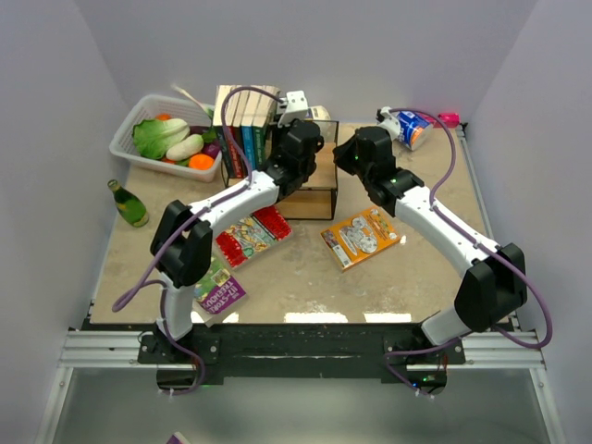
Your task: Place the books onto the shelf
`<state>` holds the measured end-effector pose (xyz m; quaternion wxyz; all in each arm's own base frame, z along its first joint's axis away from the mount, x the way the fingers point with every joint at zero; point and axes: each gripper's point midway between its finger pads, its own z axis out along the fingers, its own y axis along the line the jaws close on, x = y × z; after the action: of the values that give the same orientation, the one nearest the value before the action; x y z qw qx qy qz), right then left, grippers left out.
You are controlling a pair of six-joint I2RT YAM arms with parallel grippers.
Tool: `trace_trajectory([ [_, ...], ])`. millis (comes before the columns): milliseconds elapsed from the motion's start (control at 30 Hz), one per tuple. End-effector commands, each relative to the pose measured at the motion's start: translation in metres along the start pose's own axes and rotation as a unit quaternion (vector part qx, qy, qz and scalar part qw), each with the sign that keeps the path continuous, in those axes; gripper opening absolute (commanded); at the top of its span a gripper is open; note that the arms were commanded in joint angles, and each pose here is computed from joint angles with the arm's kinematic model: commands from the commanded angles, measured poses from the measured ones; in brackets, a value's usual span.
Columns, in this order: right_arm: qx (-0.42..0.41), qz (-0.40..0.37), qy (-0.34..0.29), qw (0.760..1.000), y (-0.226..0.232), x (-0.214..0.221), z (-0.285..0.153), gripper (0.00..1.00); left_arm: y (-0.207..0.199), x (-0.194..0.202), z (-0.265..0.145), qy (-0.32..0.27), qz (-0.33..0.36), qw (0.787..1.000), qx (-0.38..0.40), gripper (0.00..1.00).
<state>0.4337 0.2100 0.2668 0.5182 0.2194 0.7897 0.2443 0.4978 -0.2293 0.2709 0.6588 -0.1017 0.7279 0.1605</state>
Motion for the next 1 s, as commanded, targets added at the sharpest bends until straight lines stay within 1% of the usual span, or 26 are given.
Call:
trace_trajectory([
  [0, 0.004, 0.004, -0.019, 1.000, 0.001, -0.016, -0.005, 0.04, 0.033, -0.053, 0.003, -0.038, -0.054, 0.997, -0.041, 0.09],
  [100, 0.003, 0.004, -0.017, 1.000, 0.001, -0.014, -0.004, 0.04, 0.039, -0.055, 0.005, -0.041, -0.046, 0.997, -0.050, 0.09],
  [367, 0.003, 0.003, -0.016, 1.000, 0.001, -0.014, -0.004, 0.04, 0.050, -0.064, 0.009, -0.049, -0.058, 0.995, -0.061, 0.10],
  [400, 0.003, 0.004, -0.017, 1.000, 0.000, -0.015, -0.004, 0.04, 0.050, -0.064, 0.008, -0.049, -0.044, 0.996, -0.061, 0.10],
  [967, 0.004, 0.003, -0.016, 1.000, -0.001, -0.013, -0.005, 0.04, 0.064, -0.062, 0.009, -0.047, -0.043, 0.995, -0.074, 0.12],
])
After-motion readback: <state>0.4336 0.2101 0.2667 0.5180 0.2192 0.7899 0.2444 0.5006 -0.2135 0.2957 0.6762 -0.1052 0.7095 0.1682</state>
